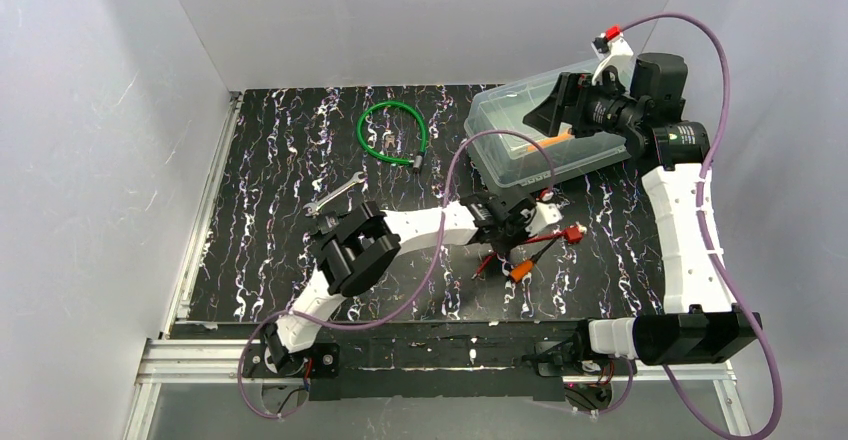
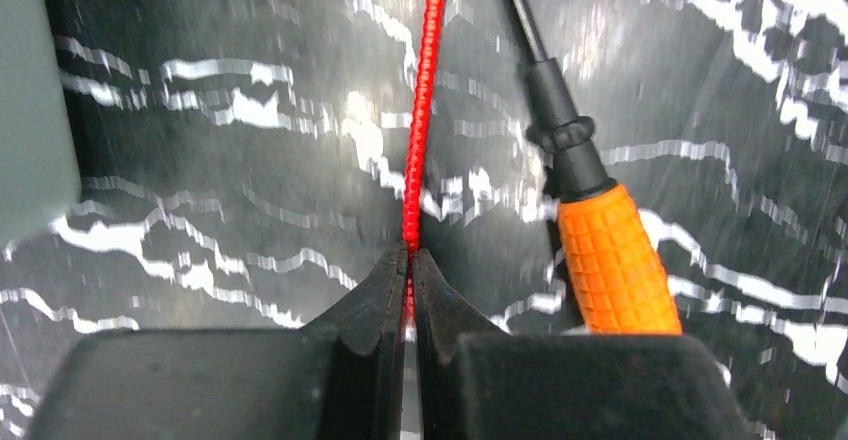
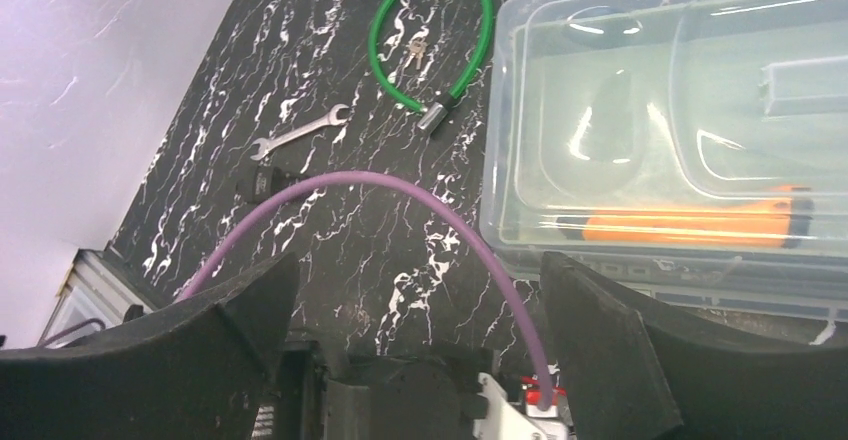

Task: Lock with the key
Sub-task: Move the lock to the center of the board.

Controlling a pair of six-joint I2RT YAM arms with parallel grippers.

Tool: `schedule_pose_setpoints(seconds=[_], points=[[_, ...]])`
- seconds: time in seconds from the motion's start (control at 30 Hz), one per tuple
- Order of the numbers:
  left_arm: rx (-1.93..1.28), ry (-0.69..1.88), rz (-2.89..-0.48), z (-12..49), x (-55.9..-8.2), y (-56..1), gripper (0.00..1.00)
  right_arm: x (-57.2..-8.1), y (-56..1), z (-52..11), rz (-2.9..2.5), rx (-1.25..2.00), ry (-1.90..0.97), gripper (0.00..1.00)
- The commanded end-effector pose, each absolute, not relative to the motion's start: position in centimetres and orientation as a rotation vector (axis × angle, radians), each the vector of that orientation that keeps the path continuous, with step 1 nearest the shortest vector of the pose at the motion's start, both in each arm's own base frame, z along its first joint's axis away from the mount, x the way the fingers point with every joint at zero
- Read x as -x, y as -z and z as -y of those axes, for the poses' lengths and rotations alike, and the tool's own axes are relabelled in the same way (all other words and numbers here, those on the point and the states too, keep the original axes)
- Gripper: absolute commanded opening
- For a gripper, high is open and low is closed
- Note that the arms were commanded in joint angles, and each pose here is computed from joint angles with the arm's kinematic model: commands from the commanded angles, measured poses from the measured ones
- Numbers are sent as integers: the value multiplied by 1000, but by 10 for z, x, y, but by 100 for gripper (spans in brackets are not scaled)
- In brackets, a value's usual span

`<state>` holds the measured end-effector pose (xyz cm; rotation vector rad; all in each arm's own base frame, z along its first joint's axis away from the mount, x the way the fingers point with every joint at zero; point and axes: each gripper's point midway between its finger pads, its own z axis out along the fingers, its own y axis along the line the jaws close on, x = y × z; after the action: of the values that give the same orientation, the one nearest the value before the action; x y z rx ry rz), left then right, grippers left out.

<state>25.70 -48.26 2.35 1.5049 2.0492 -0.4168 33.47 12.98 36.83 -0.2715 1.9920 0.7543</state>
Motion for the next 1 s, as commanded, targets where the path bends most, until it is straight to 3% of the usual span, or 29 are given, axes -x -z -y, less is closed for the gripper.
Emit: schedule_pose_setpoints(seconds=[0.0,0.37,0.77,0.87,0.97], points=[[-1646,287,-2220,400,-230,-14,0,-331,-394,-141,-1881,384,-812,98],[-1492,220,-2315,281,-248,-48,0,-325,-372,-151,-1832,586,-837,97],[-1422,280,-2118,221,-269,-107,0,-296,-293,-160,-1901,925,-887,88],[-1410,417,-2167,217,-256,-113,0,-286,-270,-175,-1939,1060,-881,85],[-1312,679,-2191,218,-237,-135,10,-277,-243,-198,-1955,1242,-810,82]])
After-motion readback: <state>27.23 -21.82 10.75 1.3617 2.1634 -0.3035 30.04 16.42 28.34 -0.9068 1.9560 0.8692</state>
